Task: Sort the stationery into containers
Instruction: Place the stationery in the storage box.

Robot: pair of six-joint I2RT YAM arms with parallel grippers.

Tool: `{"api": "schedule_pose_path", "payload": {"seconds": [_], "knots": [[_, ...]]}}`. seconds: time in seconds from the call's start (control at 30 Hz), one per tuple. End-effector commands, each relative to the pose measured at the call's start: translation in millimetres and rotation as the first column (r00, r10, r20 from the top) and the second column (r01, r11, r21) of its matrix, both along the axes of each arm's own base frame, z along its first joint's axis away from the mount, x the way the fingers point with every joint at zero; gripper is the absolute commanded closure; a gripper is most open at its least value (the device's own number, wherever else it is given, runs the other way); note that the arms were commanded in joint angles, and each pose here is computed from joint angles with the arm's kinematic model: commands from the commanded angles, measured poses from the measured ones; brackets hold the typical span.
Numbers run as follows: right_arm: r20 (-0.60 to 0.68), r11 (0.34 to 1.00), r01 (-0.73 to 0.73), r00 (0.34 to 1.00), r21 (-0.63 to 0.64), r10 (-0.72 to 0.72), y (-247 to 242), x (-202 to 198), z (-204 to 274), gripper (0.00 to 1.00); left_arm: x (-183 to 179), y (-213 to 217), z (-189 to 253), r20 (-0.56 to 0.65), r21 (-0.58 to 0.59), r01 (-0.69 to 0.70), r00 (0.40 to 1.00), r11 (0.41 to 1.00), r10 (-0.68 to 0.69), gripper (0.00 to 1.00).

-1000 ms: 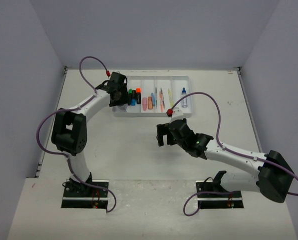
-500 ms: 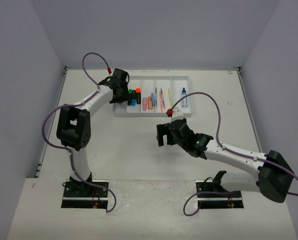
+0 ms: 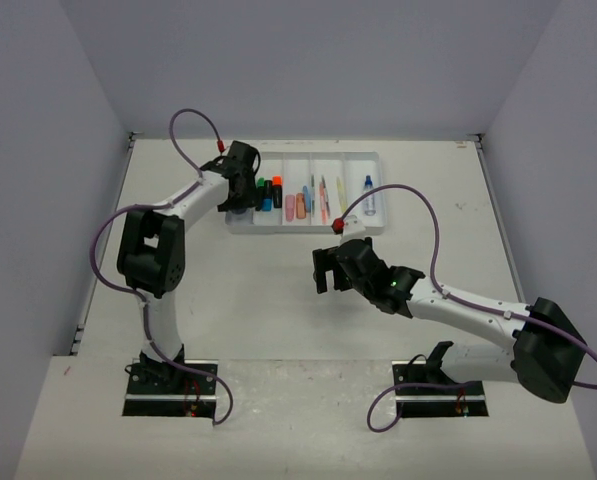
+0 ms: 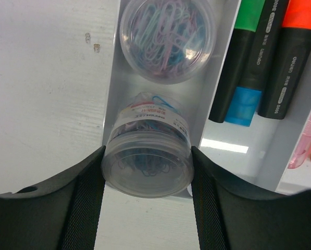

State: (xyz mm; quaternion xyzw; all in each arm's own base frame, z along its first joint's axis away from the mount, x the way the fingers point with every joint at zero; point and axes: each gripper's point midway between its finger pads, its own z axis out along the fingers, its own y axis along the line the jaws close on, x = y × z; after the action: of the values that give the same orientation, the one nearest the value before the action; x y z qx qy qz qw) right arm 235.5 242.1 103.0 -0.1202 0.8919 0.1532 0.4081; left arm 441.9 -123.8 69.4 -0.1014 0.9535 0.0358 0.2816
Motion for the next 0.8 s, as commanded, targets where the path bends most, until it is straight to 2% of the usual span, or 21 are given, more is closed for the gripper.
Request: {"api": "schedule_pose_path", "payload": {"seconds": [0.0,0.13,0.27,0.43,0.57,0.6,0.63,0.77], "knots": [[0.035,1.000,-0.009,0.999,0.030,0.007,10.5,8.5,17.5,0.01,-1.9,4.7,11.8,0.013,0.008,0.021,1.000,1.000,-0.021,1.00],[0.032,1.000,-0.010,0.999,0.030,0.009,11.3,8.8,17.4,0.01,-4.4,2.3,15.1,0.037,-0.009,0.024,0.999,1.000,-0.023,0.92],[0.032,0.999,-0.013,0.999,0.033,0.012,11.9,8.1,18.1,0.01,-2.8,4.0,9.5,0.020,0.001,0.021,1.000,1.000,-0.021,0.78],[0.031,0.999,-0.015,0.999,0.034,0.014,11.7,7.9,17.9,0.01,2.7,0.1,12.7,0.016,-0.011,0.029,0.999,1.000,-0.029,0.45],[0.025,0.999,-0.021,0.999,0.028,0.021,13.2,7.5,16.0,0.01,7.8,1.0,32.4,0.068,-0.014,0.020,0.998,1.000,-0.019,0.24],[0.023,0.999,-0.021,1.000,0.026,0.020,12.9,7.5,15.4,0.01,9.2,1.5,36.4,0.078,-0.013,0.018,0.997,1.000,-0.017,0.05],[0.023,0.999,-0.022,1.000,0.027,0.021,13.0,7.3,15.5,0.01,10.2,1.2,40.8,0.087,-0.013,0.019,0.996,1.000,-0.018,0.00],[0.032,1.000,-0.012,0.999,0.028,0.011,10.1,7.5,17.3,0.01,10.8,1.4,56.6,0.110,-0.022,0.017,0.994,1.000,-0.014,0.00]]}}
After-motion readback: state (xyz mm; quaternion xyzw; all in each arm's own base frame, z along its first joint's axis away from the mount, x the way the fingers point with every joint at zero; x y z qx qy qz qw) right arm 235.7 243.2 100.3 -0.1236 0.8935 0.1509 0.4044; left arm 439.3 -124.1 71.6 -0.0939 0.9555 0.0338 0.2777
